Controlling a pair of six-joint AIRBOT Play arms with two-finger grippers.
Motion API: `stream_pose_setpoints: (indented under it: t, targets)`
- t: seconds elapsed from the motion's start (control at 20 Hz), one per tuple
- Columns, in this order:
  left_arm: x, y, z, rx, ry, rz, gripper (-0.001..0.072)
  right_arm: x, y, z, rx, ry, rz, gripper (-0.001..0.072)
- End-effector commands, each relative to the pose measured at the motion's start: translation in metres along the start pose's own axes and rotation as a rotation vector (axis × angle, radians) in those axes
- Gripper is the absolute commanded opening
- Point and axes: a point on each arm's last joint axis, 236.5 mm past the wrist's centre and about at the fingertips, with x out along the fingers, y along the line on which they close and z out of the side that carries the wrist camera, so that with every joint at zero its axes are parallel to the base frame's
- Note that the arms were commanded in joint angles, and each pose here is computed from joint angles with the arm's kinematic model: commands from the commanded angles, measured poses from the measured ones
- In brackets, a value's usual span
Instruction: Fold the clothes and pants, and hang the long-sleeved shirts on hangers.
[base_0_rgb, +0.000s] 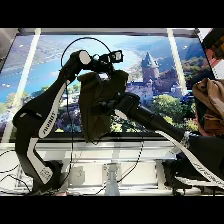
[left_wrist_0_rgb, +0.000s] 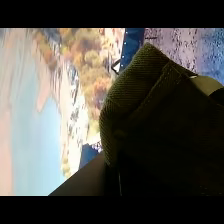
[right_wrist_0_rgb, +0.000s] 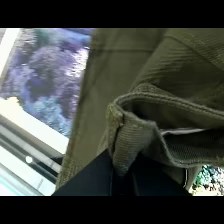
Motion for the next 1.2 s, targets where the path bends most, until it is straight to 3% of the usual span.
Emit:
stream_pose_setpoints:
  t: [0.0, 0.05, 0.1, 0.2, 0.25, 0.3, 0.35, 0.7, 1.15]
  targets:
    - [0.015, -0.006, 0.003, -0.017, -0.02, -0.008, 0.004, 0.008, -0.015, -0.016, 0.035, 0.009, -0.033, 0.0078]
    - [0.016, -0.004, 0.006, -0.016, -0.025, 0.006, 0.004, 0.008, -0.018, -0.021, 0.035, 0.027, -0.045, 0.0096]
    - [0.017, 0.002, 0.009, -0.017, -0.035, 0.031, 0.0045, 0.008, -0.021, -0.024, 0.032, 0.04, -0.055, 0.0181]
    - [0.017, 0.012, 0.02, -0.025, -0.066, 0.085, 0.0065, 0.008, -0.026, -0.027, 0.016, 0.051, -0.075, 0.0488]
    - [0.018, 0.015, 0.024, -0.021, -0.073, 0.104, 0.025, 0.007, -0.029, -0.028, 0.007, 0.057, -0.09, 0.0649]
    - [0.019, 0.016, 0.028, -0.018, -0.079, 0.116, 0.0583, 0.007, -0.033, -0.03, -0.001, 0.066, -0.105, 0.0679]
    - [0.02, 0.017, 0.032, -0.017, -0.087, 0.126, 0.0691, 0.006, -0.037, -0.032, -0.009, 0.073, -0.121, 0.0679]
    - [0.018, 0.022, 0.035, -0.019, -0.096, 0.15, 0.0695, -0.001, -0.056, -0.049, -0.025, 0.151, -0.204, 0.068]
    - [0.01, 0.028, 0.036, -0.018, -0.099, 0.164, 0.0694, -0.099, -0.043, 0.01, 0.016, -0.111, -0.126, 0.0673]
